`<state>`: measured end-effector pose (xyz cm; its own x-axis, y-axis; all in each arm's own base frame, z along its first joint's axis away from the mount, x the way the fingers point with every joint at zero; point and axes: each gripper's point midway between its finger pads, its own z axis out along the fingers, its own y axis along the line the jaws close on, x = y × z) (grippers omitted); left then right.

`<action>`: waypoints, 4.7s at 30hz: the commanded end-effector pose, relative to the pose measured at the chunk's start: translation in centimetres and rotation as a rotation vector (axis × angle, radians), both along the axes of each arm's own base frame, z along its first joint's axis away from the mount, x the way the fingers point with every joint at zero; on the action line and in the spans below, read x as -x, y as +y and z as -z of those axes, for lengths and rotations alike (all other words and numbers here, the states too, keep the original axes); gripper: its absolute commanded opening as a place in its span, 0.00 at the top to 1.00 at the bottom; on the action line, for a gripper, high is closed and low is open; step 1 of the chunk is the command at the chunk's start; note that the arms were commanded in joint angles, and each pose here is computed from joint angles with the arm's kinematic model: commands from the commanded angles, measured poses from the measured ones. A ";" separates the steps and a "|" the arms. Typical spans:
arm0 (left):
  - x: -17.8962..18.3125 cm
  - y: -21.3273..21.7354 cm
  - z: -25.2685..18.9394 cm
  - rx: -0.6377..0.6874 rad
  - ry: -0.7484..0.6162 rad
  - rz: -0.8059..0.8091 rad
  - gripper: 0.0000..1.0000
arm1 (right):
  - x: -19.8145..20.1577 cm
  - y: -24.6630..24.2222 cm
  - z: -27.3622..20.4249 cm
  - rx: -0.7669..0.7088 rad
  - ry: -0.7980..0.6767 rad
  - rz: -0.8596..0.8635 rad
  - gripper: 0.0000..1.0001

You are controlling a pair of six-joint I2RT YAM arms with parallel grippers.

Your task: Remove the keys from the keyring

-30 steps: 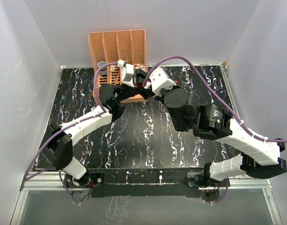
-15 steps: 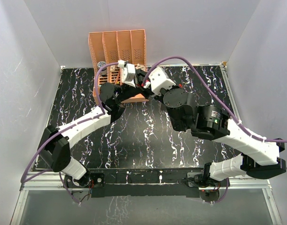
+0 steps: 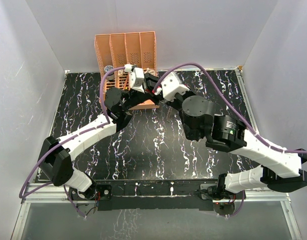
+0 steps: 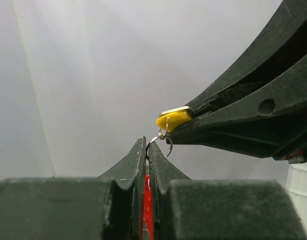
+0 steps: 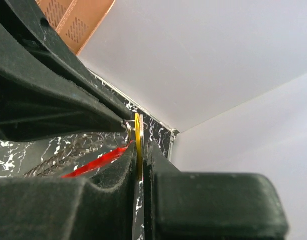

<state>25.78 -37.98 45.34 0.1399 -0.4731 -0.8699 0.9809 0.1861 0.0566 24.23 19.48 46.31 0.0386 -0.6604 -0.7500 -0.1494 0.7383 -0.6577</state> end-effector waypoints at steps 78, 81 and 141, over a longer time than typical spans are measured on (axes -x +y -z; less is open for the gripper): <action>-1.7 8.7 2.6 -0.053 0.143 -0.451 0.49 | -0.6 0.4 -5.1 0.174 -0.124 0.019 1.00; -1.7 9.0 1.4 -0.024 0.134 -0.458 0.36 | -0.6 1.0 -4.8 0.202 -0.124 -0.020 1.00; 1.4 7.5 0.1 -0.055 0.071 0.022 0.26 | 1.0 4.3 -0.8 0.145 -0.051 -0.326 1.00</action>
<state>24.67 -30.20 45.29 0.0489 -0.4207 -0.9059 0.9802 0.1944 -0.0374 23.41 24.12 44.98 0.2831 -0.7644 -0.5793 -0.3519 0.4790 -0.8042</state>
